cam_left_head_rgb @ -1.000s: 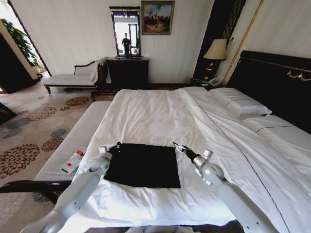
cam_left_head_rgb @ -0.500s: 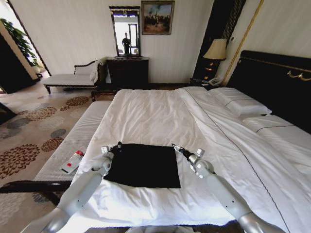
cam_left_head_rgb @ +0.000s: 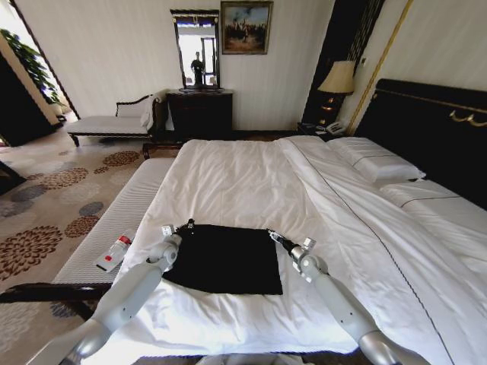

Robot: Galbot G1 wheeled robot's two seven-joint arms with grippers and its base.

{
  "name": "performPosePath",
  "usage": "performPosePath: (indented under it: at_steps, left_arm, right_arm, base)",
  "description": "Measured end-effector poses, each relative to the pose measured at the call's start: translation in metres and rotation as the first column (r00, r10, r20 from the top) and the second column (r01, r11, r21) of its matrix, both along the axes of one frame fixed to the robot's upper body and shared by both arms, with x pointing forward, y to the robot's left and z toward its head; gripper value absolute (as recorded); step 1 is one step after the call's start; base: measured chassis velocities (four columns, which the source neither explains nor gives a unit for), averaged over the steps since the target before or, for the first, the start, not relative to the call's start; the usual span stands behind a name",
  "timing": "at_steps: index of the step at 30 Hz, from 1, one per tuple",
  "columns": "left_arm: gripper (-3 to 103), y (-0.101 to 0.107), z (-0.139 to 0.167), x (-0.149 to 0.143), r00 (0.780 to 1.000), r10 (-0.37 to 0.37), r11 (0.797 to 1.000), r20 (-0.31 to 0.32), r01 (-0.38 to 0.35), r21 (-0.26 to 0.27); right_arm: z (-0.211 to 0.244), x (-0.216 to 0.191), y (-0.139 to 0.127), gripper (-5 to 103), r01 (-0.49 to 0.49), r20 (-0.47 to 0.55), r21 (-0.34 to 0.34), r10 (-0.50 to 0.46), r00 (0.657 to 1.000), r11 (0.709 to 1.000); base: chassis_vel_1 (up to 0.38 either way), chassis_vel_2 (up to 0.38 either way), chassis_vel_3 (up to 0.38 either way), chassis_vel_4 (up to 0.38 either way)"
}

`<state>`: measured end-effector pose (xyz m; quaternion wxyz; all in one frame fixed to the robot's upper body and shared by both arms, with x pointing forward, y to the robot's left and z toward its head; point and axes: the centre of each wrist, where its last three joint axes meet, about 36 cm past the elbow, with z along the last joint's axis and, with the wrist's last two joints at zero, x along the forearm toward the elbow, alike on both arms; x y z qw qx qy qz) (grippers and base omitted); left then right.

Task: Fold the clothes on the bed.

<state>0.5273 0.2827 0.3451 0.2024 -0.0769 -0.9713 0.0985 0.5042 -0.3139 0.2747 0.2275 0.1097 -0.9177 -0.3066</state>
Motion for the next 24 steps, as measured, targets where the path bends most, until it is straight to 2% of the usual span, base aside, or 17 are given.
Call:
performPosePath:
  at_steps: [2, 5, 8, 11, 13, 15, 20, 22, 24]
  left_arm:
    - [1, -0.0008, -0.0001, -0.0003, 1.0, -0.002, 1.0, -0.001, 0.002, 0.0]
    - [1, -0.0012, -0.0002, -0.0006, 1.0, -0.003, 1.0, -0.001, 0.003, 0.0]
    - [1, -0.0012, -0.0004, -0.0009, 1.0, -0.003, 1.0, -0.002, 0.003, 0.0]
    - [1, -0.0012, 0.0, -0.0009, 1.0, -0.003, 1.0, -0.002, 0.003, 0.001]
    - [1, -0.0013, 0.0008, -0.0008, 1.0, -0.004, 1.0, 0.0, 0.004, 0.0]
    - [1, -0.0014, 0.001, -0.0006, 1.0, -0.004, 1.0, 0.0, 0.004, 0.0]
    - [1, -0.0041, 0.0008, 0.0002, 1.0, -0.005, 1.0, 0.0, 0.005, -0.005]
    - [1, -0.0051, 0.0004, 0.0002, 1.0, -0.005, 1.0, -0.001, 0.005, -0.007]
    - [1, -0.0066, -0.0001, 0.0003, 1.0, -0.006, 1.0, -0.001, 0.006, -0.01]
  right_arm:
    - [-0.0001, 0.0009, 0.0022, 80, -0.003, -0.003, 0.008, 0.003, 1.0, 1.0]
    - [-0.0007, 0.001, 0.0039, 75, -0.007, -0.006, 0.014, 0.007, 1.0, 1.0]
    - [-0.0023, 0.0002, 0.007, 58, -0.014, -0.011, 0.018, 0.014, 1.0, 1.0]
    - [-0.0032, 0.0, 0.0072, 52, -0.014, -0.014, 0.019, 0.014, 1.0, 1.0]
    - [-0.0031, 0.0, 0.0066, 41, -0.012, -0.016, 0.024, 0.013, 1.0, 1.0]
    - [-0.0029, 0.0, 0.0062, 41, -0.012, -0.017, 0.026, 0.012, 1.0, 1.0]
    - [-0.0005, -0.0004, 0.0061, 14, -0.014, -0.015, 0.028, 0.014, 1.0, 1.0]
    - [-0.0008, -0.0014, 0.0059, 14, -0.014, -0.016, 0.028, 0.014, 1.0, 1.0]
    - [-0.0011, -0.0034, 0.0048, 4, -0.014, -0.018, 0.024, 0.014, 1.0, 1.0]
  base:
    - [0.0, 0.0, 0.0, 0.0]
    - [0.0, 0.0, 0.0, 0.0]
    - [0.0, 0.0, 0.0, 0.0]
    - [0.0, 0.0, 0.0, 0.0]
    - [0.0, 0.0, 0.0, 0.0]
    - [0.0, 0.0, 0.0, 0.0]
    - [0.0, 0.0, 0.0, 0.0]
    - [0.0, 0.0, 0.0, 0.0]
    - [0.0, 0.0, 0.0, 0.0]
